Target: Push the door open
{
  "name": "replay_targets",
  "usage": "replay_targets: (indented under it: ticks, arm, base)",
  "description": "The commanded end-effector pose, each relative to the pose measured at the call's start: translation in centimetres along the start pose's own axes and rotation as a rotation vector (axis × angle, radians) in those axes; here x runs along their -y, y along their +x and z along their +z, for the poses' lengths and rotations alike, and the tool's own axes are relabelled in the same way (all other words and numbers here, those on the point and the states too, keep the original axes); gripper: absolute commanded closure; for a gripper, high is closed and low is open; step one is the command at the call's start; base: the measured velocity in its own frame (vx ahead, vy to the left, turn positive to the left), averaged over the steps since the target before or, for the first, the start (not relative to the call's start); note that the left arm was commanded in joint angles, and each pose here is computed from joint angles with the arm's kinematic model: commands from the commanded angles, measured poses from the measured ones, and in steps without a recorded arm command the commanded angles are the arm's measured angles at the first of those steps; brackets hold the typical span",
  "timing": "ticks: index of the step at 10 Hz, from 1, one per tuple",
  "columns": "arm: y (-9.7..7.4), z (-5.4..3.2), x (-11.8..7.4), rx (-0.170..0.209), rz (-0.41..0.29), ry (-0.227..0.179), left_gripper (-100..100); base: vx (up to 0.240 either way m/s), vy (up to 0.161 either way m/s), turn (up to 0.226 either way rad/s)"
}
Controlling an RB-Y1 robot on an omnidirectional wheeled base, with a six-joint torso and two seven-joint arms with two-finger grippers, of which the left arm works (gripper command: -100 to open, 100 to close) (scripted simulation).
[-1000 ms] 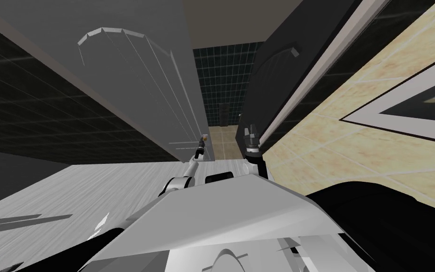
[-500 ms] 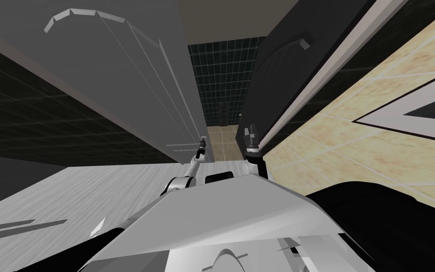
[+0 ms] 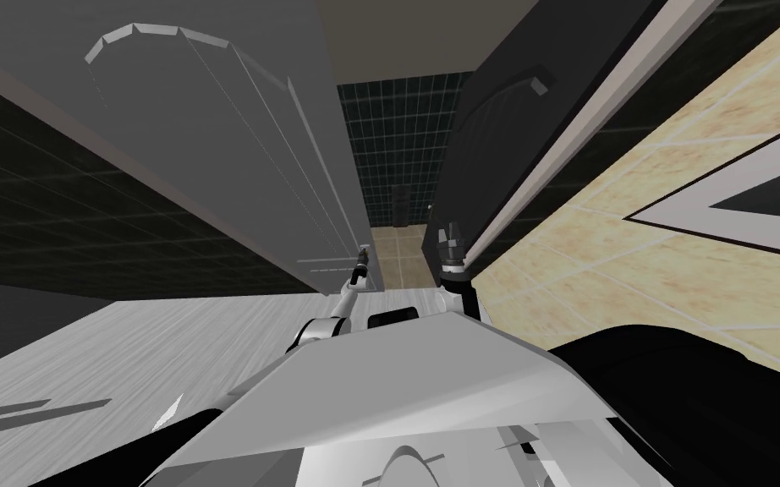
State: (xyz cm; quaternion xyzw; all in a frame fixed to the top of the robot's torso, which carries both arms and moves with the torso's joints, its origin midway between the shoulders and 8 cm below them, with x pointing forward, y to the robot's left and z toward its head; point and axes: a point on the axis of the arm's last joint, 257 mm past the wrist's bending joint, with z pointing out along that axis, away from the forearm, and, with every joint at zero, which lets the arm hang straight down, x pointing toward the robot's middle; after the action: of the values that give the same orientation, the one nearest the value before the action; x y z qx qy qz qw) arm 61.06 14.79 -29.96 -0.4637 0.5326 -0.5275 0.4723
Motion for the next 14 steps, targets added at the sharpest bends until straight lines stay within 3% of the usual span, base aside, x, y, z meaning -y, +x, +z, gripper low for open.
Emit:
replay_targets:
  ticks: [1, 3, 7, 14]
  arm:
    - [-1.8, 0.33, 0.5, 0.025, 0.013, 0.009, 100]
    - [-2.6, 0.32, 0.5, 0.035, 0.017, 0.008, 100]
    - [-6.4, 0.13, 0.5, 0.092, 0.032, 0.007, 100]
    - [-10.9, -0.37, 0.6, 0.171, 0.034, 0.005, 100]
  base:
    - [0.166, -0.091, 0.045]
    - [0.132, -0.095, 0.045]
    - [0.179, -0.088, 0.036]
    - [0.154, -0.093, 0.077]
